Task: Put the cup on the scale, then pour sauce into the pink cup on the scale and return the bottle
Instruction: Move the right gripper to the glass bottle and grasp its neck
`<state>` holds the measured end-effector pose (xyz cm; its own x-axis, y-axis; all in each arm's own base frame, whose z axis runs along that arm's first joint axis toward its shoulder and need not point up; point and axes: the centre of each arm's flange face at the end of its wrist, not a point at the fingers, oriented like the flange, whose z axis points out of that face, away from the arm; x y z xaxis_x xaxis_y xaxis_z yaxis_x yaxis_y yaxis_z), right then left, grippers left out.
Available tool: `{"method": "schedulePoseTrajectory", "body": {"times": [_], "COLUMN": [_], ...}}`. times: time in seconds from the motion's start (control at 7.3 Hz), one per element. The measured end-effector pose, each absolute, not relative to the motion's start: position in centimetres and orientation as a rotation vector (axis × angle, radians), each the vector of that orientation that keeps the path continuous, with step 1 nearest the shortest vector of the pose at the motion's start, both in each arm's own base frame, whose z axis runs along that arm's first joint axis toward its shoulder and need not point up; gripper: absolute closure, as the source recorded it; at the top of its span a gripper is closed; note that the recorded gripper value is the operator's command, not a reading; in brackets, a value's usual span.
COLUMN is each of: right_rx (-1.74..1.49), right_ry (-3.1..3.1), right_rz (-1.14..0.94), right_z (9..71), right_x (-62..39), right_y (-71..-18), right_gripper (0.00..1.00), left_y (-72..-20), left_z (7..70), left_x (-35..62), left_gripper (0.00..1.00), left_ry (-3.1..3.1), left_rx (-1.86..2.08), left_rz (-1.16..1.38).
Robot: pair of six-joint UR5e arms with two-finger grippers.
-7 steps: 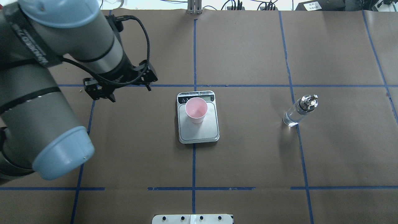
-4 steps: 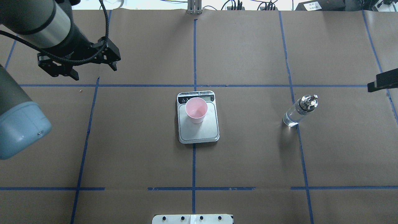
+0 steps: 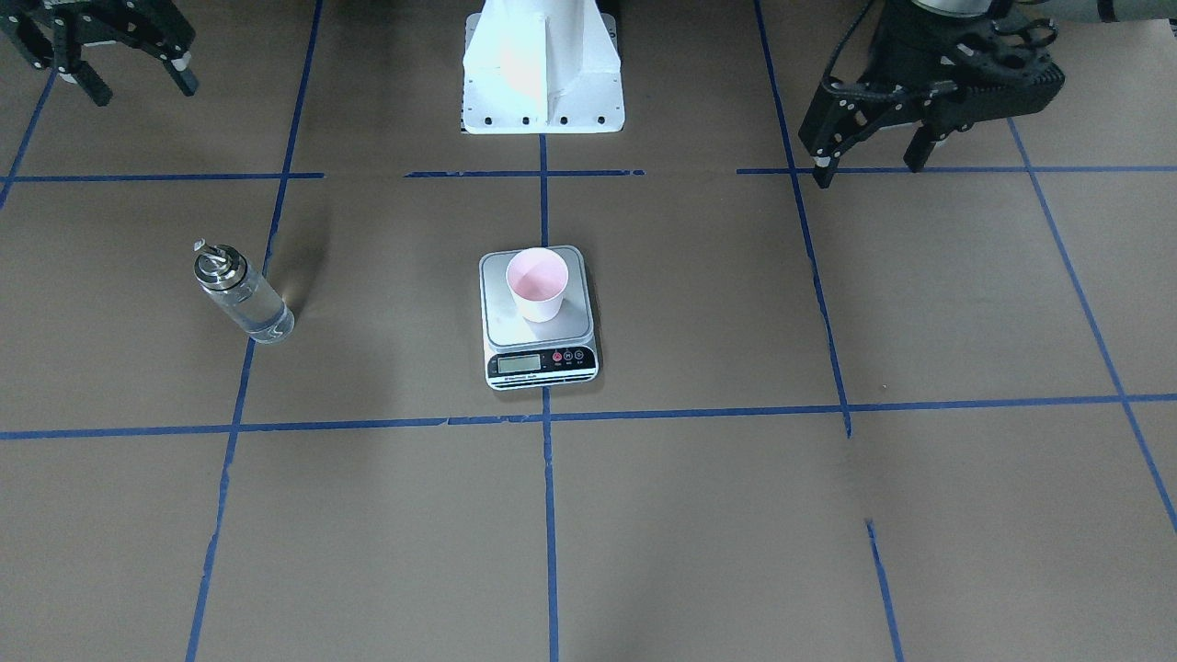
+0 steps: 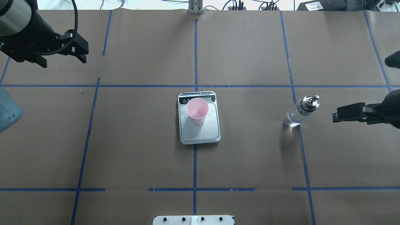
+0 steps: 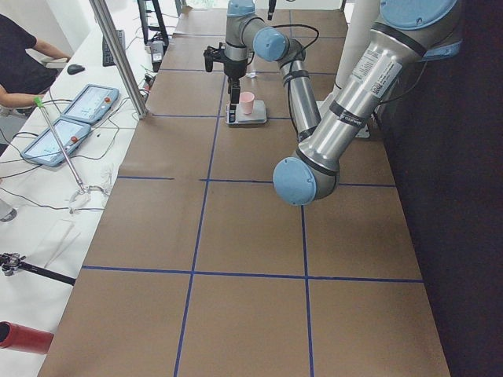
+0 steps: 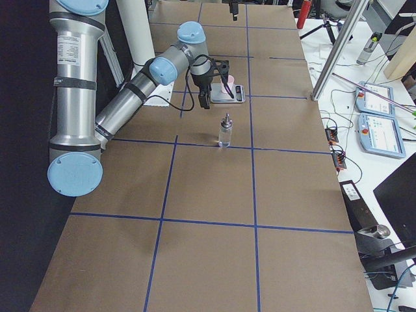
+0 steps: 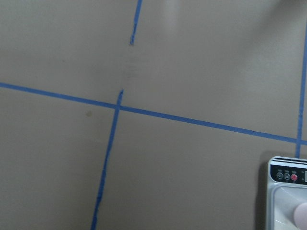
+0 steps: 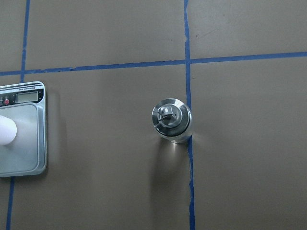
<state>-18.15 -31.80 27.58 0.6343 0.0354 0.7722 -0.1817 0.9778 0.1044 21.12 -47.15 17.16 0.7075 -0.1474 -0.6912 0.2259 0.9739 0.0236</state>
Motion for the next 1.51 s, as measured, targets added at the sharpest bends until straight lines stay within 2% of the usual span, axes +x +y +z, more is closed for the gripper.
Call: {"method": "schedulePoseTrajectory", "body": {"times": [0.41,0.68,1.1,1.51], "right_rx": [0.324,0.449,0.615,0.72], "right_ry": [-0.85,-0.846,-0.831,-0.804], "right_rz": [0.156,0.164,0.193,0.213], "right_z": [31.5,35.9,41.1,43.6], "right_x": [-22.5,-24.6,-27.9,-30.4], "right_y": [-28.1,-27.9,-28.2,-28.6], "right_gripper": [0.0,0.0,0.0,0.0], "left_y": [-48.4,-49.0,-50.6,-50.7], "left_z": [19.4,22.0,29.5,37.9], "left_x": [17.8,15.4,7.8,0.0], "left_gripper": [0.0,0.0,0.0,0.0], "left_ry": [0.715,0.674,0.557,0.477], "left_rx": [0.152,0.18,0.24,0.288], "left_rz": [-0.149,-0.051,0.262,0.51]}}
